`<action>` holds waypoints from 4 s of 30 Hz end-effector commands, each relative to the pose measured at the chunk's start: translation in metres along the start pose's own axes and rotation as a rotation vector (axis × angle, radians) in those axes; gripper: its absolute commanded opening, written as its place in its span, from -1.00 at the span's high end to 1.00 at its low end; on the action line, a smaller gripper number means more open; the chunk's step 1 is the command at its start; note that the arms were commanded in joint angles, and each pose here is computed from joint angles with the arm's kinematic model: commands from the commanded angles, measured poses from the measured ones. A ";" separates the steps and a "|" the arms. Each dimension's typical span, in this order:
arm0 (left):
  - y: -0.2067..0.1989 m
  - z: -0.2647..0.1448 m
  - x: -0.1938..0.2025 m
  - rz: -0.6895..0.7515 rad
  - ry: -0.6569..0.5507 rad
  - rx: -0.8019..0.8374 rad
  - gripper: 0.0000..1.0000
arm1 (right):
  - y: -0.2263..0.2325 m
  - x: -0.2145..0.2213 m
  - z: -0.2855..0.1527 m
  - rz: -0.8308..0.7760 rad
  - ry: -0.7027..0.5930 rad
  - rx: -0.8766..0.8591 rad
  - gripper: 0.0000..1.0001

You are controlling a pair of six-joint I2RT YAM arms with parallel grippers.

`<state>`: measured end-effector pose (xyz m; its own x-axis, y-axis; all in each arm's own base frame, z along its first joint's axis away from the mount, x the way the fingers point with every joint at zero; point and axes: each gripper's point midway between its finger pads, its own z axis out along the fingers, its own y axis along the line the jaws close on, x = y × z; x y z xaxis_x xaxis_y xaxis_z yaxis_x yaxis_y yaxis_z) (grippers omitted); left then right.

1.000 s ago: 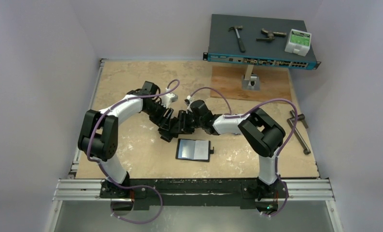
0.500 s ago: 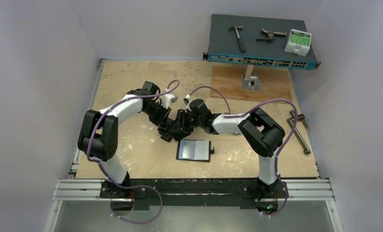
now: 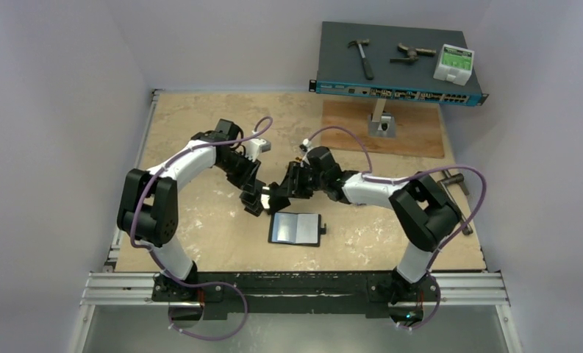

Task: Put the credit cards into the card holder
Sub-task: Pick up the credit card from the center of the board.

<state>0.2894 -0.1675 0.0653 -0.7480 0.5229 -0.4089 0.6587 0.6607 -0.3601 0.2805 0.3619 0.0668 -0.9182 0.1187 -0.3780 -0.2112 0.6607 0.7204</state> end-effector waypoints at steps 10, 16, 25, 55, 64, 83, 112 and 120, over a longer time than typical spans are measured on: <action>-0.022 -0.008 -0.023 0.233 -0.042 -0.034 0.55 | -0.047 -0.021 -0.013 -0.048 -0.104 0.085 -0.02; -0.021 0.000 -0.018 0.420 -0.037 -0.075 0.53 | -0.053 -0.023 -0.004 -0.065 -0.108 0.061 -0.03; -0.026 0.009 -0.005 0.680 -0.066 -0.133 0.56 | -0.055 -0.003 0.008 -0.021 -0.063 -0.028 0.01; -0.053 0.028 0.018 1.174 -0.181 -0.039 0.52 | -0.044 0.010 0.011 -0.022 -0.015 -0.133 0.07; -0.051 0.042 0.029 1.157 -0.136 -0.002 0.52 | -0.037 0.021 0.005 -0.027 0.008 -0.206 0.17; -0.053 0.049 0.038 1.156 -0.113 0.021 0.52 | -0.004 0.018 -0.009 -0.039 -0.014 -0.388 0.51; -0.107 -0.073 -0.011 0.892 -0.356 -0.105 -0.01 | 0.038 -0.002 -0.041 -0.275 -0.050 -0.369 1.00; -0.166 -0.147 -0.013 0.639 -0.475 0.148 0.01 | 0.097 -0.002 -0.093 -0.594 -0.070 -0.341 1.00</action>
<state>0.2193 -0.2028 0.2305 0.0649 0.5654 -0.8223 0.9465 0.2261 0.2301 0.2458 0.3538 0.1498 -0.7429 -0.0323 -0.6687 -0.6306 0.3689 0.6828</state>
